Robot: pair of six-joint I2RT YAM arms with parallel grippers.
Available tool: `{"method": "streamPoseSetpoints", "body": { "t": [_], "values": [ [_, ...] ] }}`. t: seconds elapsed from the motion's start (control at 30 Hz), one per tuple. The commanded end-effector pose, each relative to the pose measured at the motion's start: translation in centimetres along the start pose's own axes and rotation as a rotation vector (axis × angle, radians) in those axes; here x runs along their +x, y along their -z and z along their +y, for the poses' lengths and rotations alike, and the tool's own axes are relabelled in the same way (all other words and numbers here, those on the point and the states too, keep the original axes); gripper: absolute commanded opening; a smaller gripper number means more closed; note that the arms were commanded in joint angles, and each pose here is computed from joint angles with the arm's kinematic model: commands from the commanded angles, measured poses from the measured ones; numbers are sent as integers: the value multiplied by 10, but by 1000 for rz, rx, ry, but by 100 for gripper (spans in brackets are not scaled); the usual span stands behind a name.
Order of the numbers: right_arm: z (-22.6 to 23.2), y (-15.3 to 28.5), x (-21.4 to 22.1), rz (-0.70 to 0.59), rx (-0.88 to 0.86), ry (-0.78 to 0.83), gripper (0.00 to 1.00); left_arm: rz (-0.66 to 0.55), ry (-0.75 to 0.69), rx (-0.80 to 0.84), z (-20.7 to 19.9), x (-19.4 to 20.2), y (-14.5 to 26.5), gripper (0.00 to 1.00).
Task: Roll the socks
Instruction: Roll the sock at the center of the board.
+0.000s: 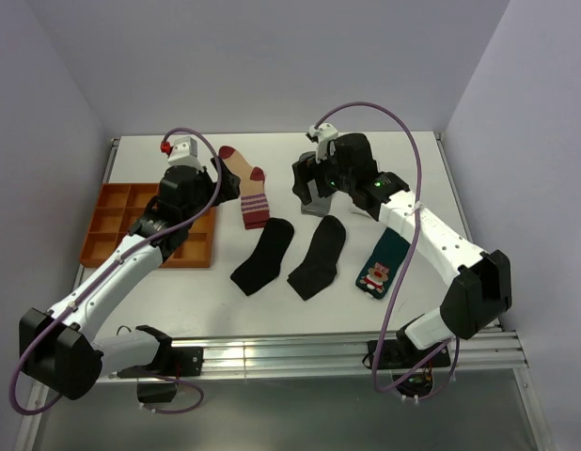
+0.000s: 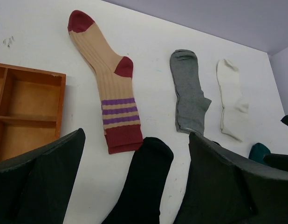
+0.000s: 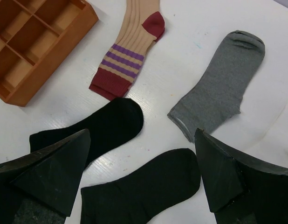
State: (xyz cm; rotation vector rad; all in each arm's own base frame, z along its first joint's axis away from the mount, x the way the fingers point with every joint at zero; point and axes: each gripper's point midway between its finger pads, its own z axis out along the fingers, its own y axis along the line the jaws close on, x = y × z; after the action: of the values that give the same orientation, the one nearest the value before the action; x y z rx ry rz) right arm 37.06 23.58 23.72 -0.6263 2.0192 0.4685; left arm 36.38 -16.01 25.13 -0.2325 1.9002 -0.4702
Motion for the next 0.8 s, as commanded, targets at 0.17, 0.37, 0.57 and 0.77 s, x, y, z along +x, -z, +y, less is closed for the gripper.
{"method": "streamPoseSetpoints", "body": {
  "t": [0.17, 0.37, 0.57, 0.77],
  "values": [
    [-7, 9, -12, -17, 42, -6, 96, -58, 37, 56, -14, -18, 7, 98],
    [0, -4, 10, 81, 17, 0, 83, -76, 52, 50, -15, -25, 10, 96],
    [66, -34, 56, 227, -75, 128, 71, -121, 79, 5, -14, -47, 17, 94],
    [128, -51, 94, 323, -176, 196, 61, -148, 86, -38, -8, -60, 26, 93]
  ]
}}
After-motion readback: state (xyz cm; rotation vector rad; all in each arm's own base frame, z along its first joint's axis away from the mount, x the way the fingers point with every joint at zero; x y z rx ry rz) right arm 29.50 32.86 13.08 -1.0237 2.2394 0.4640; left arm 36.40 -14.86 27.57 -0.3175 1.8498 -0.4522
